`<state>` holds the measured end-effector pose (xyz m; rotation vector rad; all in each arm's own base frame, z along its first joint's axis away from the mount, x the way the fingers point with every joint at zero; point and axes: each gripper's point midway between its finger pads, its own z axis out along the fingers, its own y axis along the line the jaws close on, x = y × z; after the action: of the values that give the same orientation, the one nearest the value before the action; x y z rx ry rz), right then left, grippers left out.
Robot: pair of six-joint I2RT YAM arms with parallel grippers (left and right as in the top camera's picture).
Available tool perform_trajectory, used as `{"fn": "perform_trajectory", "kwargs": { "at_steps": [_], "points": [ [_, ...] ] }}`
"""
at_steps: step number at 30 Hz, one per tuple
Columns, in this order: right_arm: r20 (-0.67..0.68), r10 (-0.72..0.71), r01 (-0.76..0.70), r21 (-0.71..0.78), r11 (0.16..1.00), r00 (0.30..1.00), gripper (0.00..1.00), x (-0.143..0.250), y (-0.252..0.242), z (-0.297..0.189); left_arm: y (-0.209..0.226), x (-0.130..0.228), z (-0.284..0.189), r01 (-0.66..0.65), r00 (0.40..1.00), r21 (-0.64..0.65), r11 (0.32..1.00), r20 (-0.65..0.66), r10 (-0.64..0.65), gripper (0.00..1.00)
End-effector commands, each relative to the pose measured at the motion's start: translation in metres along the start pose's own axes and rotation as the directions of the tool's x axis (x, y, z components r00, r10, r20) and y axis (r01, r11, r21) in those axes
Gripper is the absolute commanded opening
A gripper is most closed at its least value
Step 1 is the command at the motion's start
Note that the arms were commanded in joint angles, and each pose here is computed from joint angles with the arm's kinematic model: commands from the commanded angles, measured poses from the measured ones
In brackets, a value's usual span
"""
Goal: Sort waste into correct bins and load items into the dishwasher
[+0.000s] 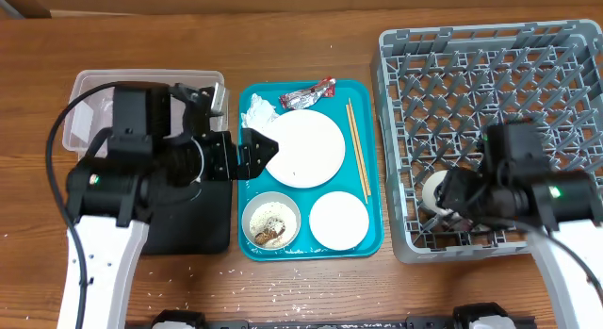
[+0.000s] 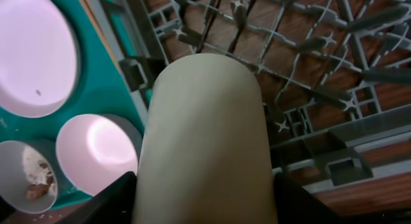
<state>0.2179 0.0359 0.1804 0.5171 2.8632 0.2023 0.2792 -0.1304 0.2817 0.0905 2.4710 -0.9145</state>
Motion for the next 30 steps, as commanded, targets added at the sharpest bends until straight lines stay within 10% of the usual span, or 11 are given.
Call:
{"fn": "perform_trajectory", "kwargs": {
  "at_steps": [1, 3, 8, 15, 30],
  "points": [
    [-0.070, 0.024, -0.020, 0.051, 0.999, 0.997, 0.56, -0.009, 0.000, 0.023, 0.001, -0.005, -0.008, -0.035, 0.999, -0.044, 0.998, 0.033, 0.037, 1.00],
    [-0.116, 0.002, 0.003, 0.050, 0.999, 0.993, 0.78, -0.010, 0.003, 0.034, 0.003, -0.001, -0.007, -0.025, 1.000, -0.049, 0.999, 0.017, 0.026, 1.00],
    [-0.028, -0.061, 0.061, 0.003, 0.998, 0.998, 0.84, -0.027, 0.017, 0.022, 0.011, 0.002, -0.009, -0.041, 0.999, -0.095, 0.995, 0.006, 0.042, 1.00],
    [0.181, -0.437, 0.472, -0.279, 0.836, 0.881, 0.70, 0.009, 0.115, -0.041, 0.063, -0.004, -0.103, 0.242, 0.965, -0.586, 0.774, 0.228, -0.129, 1.00],
    [-0.073, -0.576, 0.581, 0.110, 0.806, 0.814, 0.56, 0.046, 0.130, 0.129, 0.062, 0.000, -0.144, 0.287, 0.941, -0.642, 0.711, 0.328, -0.083, 1.00]
  ]
}}
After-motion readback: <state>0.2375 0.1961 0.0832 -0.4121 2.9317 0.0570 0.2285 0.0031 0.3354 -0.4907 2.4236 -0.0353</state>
